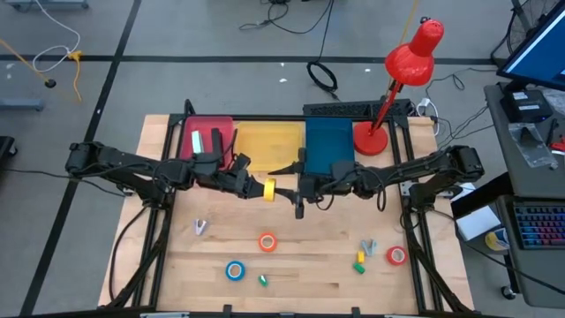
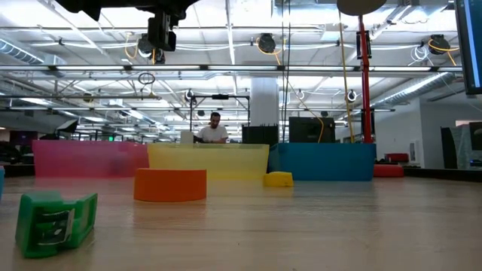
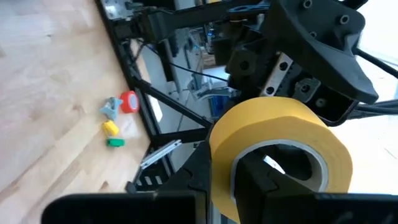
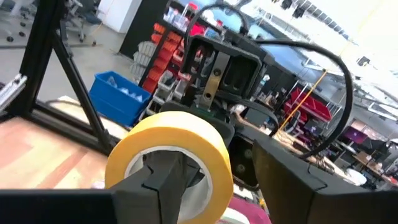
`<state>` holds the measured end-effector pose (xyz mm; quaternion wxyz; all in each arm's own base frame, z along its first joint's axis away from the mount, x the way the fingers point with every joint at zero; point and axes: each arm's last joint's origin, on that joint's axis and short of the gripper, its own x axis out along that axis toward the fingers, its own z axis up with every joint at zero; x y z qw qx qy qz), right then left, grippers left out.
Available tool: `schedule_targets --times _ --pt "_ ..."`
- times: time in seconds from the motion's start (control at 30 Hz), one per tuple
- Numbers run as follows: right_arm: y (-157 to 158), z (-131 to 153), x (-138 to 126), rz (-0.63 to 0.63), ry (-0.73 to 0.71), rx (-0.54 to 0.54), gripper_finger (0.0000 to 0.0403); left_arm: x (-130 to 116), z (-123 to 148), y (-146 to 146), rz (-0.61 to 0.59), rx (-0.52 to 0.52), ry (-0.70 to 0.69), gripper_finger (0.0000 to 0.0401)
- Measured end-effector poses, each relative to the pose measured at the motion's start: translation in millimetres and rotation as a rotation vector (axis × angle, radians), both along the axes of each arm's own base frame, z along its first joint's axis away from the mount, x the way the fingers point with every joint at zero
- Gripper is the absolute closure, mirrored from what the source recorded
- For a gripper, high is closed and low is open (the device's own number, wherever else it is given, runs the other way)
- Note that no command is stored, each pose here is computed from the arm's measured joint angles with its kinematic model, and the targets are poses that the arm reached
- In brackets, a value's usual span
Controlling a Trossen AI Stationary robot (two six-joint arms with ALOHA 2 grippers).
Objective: Pick and place Stapler, Stapler remover, tape
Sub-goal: Put the yellow tape into the blue bin
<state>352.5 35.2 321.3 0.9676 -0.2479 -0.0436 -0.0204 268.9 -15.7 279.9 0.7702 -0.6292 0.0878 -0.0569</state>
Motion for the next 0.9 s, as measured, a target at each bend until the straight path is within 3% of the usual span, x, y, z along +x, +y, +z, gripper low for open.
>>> schedule_targets --times 0.2,0.47,0.67,0.9 --pt "-1.4 -1.3 0.3 -0.004 0.013 0.004 0.0264 1.5 -1.7 0.2 0.001 0.002 0.003 0.0366" --pt "-1.5 -3.0 0.3 -0.008 0.039 0.022 0.0370 1.7 -3.0 0.7 0.019 -0.006 0.012 0.0366" --pt "0.9 -4.9 0.1 -0.015 0.063 0.055 0.0371 1.9 -3.7 1.3 0.026 0.016 0.014 0.0364" --pt "2.2 -9.3 -0.9 -0.069 0.115 0.108 0.0371 1.9 -6.1 5.0 0.033 0.130 0.011 0.0290"
